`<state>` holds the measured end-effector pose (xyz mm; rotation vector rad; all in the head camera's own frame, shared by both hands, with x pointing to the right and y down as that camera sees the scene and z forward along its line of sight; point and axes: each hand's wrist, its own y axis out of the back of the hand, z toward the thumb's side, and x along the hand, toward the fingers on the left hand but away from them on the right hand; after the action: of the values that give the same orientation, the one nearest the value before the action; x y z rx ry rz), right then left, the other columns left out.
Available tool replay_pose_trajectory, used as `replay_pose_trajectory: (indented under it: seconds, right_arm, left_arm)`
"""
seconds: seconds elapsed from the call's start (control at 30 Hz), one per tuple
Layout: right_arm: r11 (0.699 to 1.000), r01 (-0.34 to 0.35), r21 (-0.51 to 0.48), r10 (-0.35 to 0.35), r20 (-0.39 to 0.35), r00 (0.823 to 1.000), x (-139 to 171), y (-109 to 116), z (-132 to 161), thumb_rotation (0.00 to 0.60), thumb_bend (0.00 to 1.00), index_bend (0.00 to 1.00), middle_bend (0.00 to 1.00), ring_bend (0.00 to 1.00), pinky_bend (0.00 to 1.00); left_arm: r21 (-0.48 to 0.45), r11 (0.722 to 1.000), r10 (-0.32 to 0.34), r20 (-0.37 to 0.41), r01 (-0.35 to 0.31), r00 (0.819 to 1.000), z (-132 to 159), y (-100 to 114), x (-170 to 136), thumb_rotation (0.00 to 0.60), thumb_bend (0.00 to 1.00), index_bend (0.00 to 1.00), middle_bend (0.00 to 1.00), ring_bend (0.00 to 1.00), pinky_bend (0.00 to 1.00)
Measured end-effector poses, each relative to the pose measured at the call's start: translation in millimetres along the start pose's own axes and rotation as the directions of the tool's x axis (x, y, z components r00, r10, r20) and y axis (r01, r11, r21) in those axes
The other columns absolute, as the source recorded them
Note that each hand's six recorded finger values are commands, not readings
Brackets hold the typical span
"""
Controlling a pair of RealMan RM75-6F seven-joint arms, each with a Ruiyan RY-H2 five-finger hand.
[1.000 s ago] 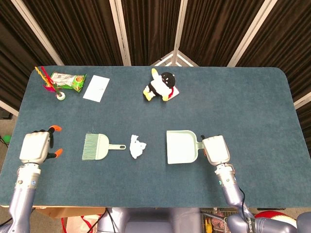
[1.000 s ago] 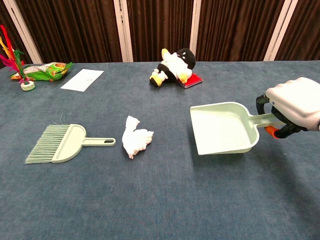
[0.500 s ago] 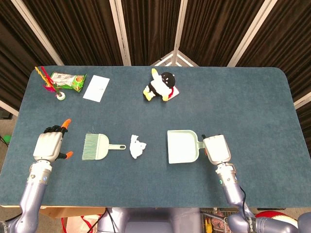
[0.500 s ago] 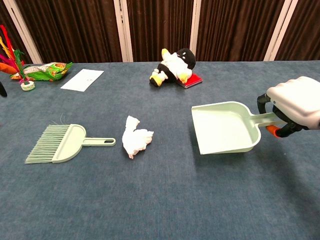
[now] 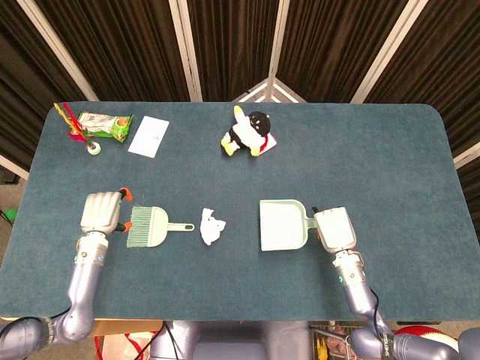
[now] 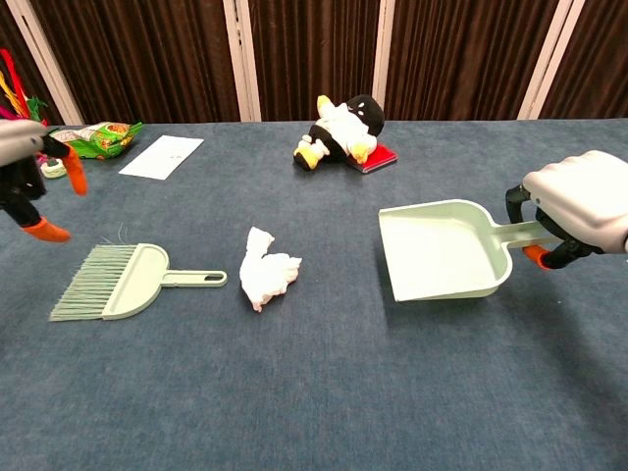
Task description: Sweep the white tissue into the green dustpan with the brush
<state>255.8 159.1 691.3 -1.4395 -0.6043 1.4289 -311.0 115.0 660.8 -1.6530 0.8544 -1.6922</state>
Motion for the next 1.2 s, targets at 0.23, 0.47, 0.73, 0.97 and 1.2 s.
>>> replay_pose_trajectory:
  seconds: [0.23, 0.47, 0.73, 0.97, 1.2]
  right_arm:
    - [1.0, -0.004, 0.012, 0.003, 0.005, 1.0, -1.5, -1.2, -5.3, 0.6, 0.55, 0.77, 0.87, 0.86, 0.74]
    - [1.0, -0.001, 0.011, 0.001, 0.007, 1.0, -3.0, 0.7, -6.7, 0.6, 0.55, 0.77, 0.87, 0.86, 0.74]
    - [1.0, -0.003, 0.006, 0.003, 0.011, 1.0, -2.1, 1.7, -9.3, 0.6, 0.55, 0.77, 0.87, 0.86, 0.74]
    - [1.0, -0.01, 0.003, 0.01, 0.014, 1.0, 0.3, 0.2, -12.5, 0.6, 0.55, 0.77, 0.87, 0.86, 0.74]
    - [1.0, -0.01, 0.003, 0.01, 0.015, 1.0, 1.2, 0.8, -14.9, 0.6, 0.55, 0.77, 0.87, 0.86, 0.74]
  left_arm:
    - [-0.004, 0.996, -0.09, 0.014, 0.09, 0.996, 37.7, -18.2, 12.4, 0.6, 0.31, 0.47, 1.0, 0.81, 0.71]
    - [-0.023, 0.988, -0.154, 0.028, 0.155, 0.988, 64.1, -33.2, 15.1, 0.6, 0.33, 0.46, 1.0, 0.81, 0.73]
    - [-0.019, 0.98, -0.194, 0.053, 0.196, 0.98, 91.4, -46.1, 12.5, 0.6, 0.33, 0.46, 1.0, 0.81, 0.74]
    - [-0.008, 0.979, -0.205, 0.055, 0.206, 0.977, 103.2, -54.8, 14.9, 0.6, 0.33, 0.46, 1.0, 0.81, 0.75]
    - [0.007, 0.979, -0.202, 0.043, 0.202, 0.978, 105.4, -59.9, 17.2, 0.6, 0.35, 0.47, 1.0, 0.81, 0.75]
